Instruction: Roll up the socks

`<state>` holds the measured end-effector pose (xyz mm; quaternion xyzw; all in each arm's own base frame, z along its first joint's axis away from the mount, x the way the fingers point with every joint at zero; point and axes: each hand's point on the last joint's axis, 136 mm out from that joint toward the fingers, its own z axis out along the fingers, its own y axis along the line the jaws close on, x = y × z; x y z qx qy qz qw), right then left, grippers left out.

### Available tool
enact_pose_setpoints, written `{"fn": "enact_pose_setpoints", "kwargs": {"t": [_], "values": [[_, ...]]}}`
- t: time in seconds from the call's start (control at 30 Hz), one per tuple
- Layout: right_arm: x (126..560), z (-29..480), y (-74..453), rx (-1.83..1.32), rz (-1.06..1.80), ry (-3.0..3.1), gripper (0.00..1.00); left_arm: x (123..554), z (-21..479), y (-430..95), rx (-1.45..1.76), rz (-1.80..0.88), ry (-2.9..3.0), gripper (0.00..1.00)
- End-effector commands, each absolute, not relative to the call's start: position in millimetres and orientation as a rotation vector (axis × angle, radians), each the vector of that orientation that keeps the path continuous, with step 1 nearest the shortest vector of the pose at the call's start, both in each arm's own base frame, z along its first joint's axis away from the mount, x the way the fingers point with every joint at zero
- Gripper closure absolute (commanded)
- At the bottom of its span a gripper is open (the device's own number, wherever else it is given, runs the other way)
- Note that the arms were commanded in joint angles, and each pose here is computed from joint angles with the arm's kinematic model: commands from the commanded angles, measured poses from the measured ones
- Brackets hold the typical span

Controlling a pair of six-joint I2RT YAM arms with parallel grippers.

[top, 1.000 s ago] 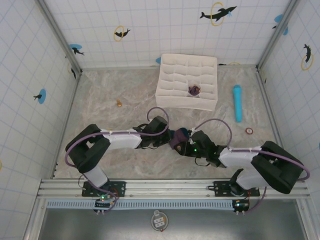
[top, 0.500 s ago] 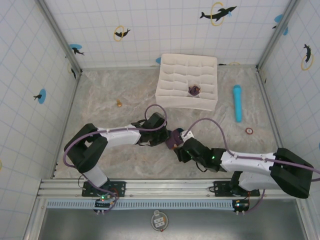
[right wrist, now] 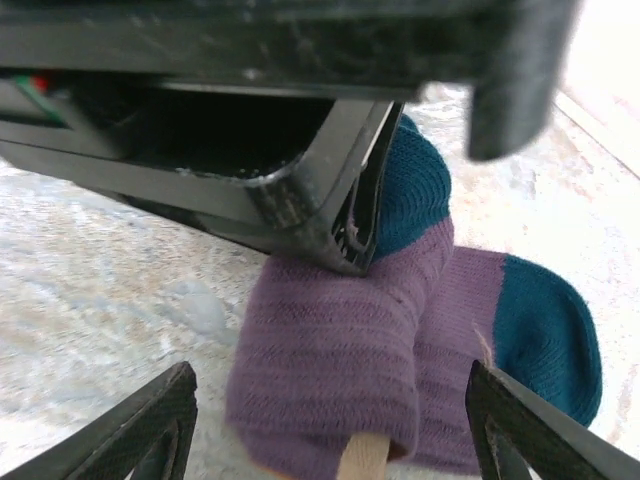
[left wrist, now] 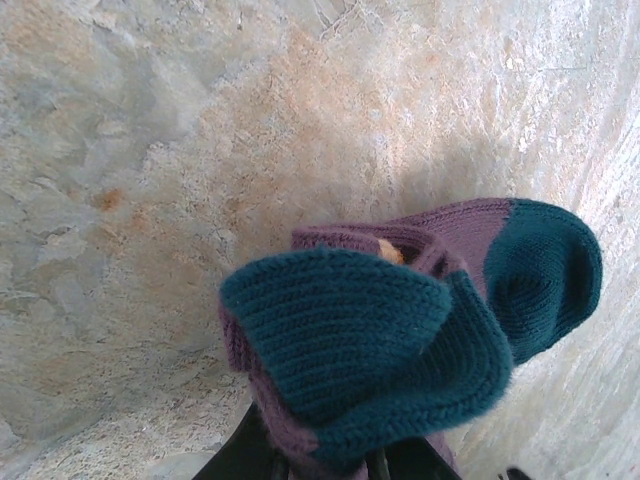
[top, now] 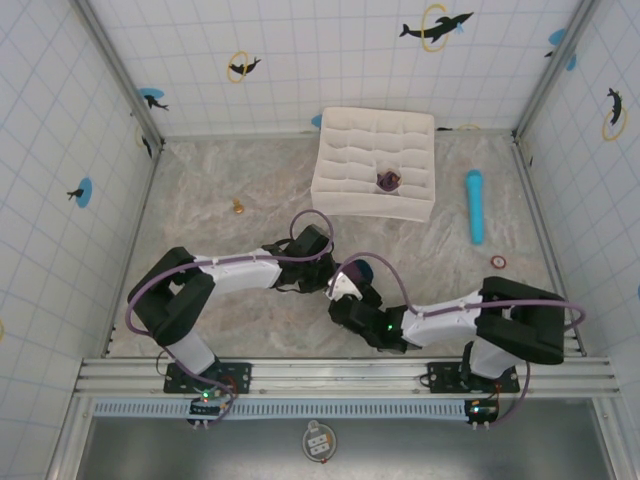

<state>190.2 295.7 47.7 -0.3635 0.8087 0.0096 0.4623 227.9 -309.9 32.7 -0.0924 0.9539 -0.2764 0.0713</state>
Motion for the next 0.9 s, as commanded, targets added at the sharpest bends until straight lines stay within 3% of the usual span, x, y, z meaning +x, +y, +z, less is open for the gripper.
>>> {"fn": "enact_pose_setpoints", "kwargs": {"t": [0.0,0.27,0.37,0.47,0.6,0.7,0.77,0.87], "values": [[206,58,301,-0.78,-0.031,1.942,0.29,212,21,-294,-0.287,-0.745,2.96,1.0],[207,37,296,-0.753,-0.041,1.994,0.44,212,22,-294,-0.293,-0.764,2.957,1.0],[207,28,294,-0.754,-0.028,2.033,0.55,212,23,-294,-0.286,-0.781,2.947,0.98],[205,19,285,-0.739,-0.035,2.074,0.75,211,23,-292,-0.298,-0.794,2.934,0.91],[200,5,274,-0.715,0.015,2.146,0.9,211,27,-292,-0.307,-0.835,2.904,0.69],[196,-4,267,-0.679,0.071,2.206,0.99,216,34,-293,-0.306,-0.846,2.867,0.38],[192,-6,265,-0.646,0.142,2.243,1.0,222,42,-293,-0.297,-0.846,2.83,0.2],[185,-10,263,-0.587,0.271,2.304,1.0,230,52,-292,-0.301,-0.852,2.77,0.06]]}}
